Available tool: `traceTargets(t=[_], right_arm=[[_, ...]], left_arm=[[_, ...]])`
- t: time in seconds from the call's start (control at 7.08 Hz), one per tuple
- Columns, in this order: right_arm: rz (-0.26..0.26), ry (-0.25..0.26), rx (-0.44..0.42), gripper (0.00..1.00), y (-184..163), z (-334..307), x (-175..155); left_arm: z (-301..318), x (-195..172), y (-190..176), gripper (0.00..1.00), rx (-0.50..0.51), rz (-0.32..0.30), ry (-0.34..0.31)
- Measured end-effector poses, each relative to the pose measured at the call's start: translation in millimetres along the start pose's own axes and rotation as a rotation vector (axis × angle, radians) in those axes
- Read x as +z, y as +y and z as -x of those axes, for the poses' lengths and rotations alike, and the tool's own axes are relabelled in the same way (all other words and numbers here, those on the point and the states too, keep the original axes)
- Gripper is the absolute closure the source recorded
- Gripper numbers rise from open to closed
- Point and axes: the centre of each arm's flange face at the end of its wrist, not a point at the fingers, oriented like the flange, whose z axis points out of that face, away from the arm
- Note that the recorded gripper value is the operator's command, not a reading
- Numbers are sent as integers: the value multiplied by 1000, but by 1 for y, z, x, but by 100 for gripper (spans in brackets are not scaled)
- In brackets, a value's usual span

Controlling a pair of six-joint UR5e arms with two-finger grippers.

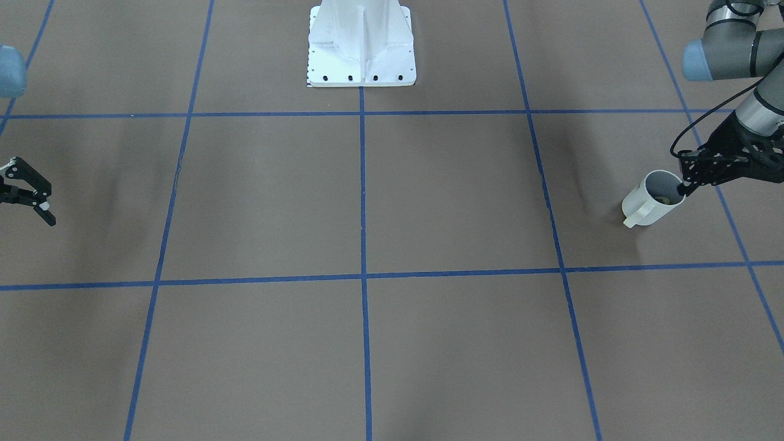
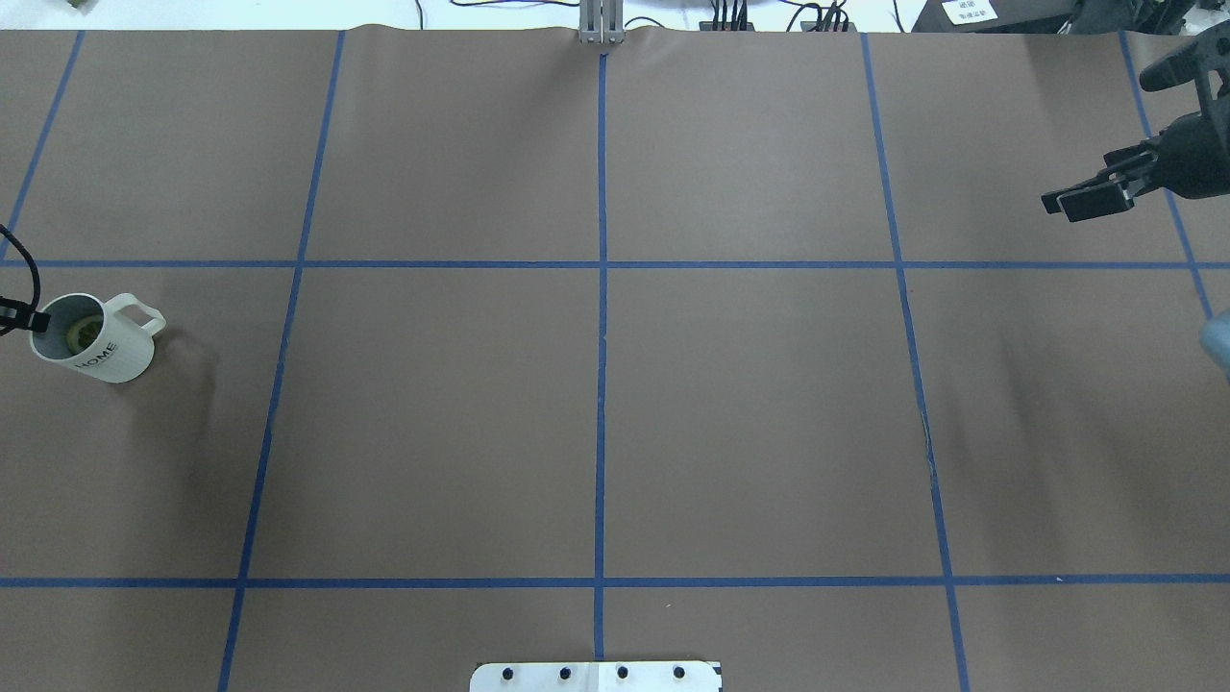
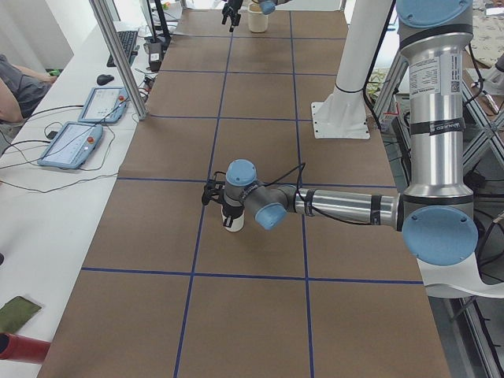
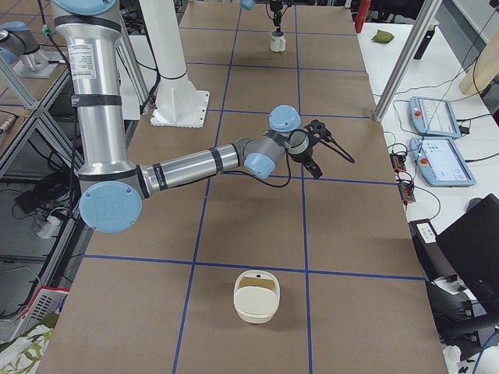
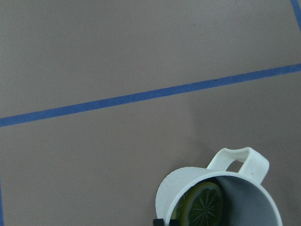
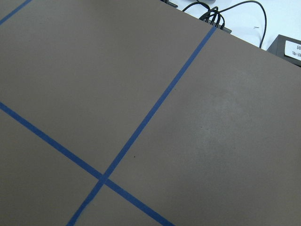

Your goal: Left arm hands cup to right arm to dump lemon

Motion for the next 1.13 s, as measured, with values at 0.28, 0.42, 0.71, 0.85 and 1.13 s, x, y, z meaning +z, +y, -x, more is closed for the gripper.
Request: traceTargets(t=[0.28,0.42,0.71,0.85,1.13], right_arm=[[-37,-13,-29,0,-7,6,-4],[-82,-29,-62,4,-19,13,-8],[-149,-59,-103,4,-47,34,-12],[-191,-58,-116,2,-58,45,-13],[-309,-22,-109,2,-85,78,-9]], left_arm=[[-16,-17,-8,100,4,6,60],[-25,-29,-19,100,-7,7,92],[-64,-57,-65,100,-117,-8,115],[-86,-70,-89,100,-209,-25,133],[-141,-97,-141,100,-435,-72,200]])
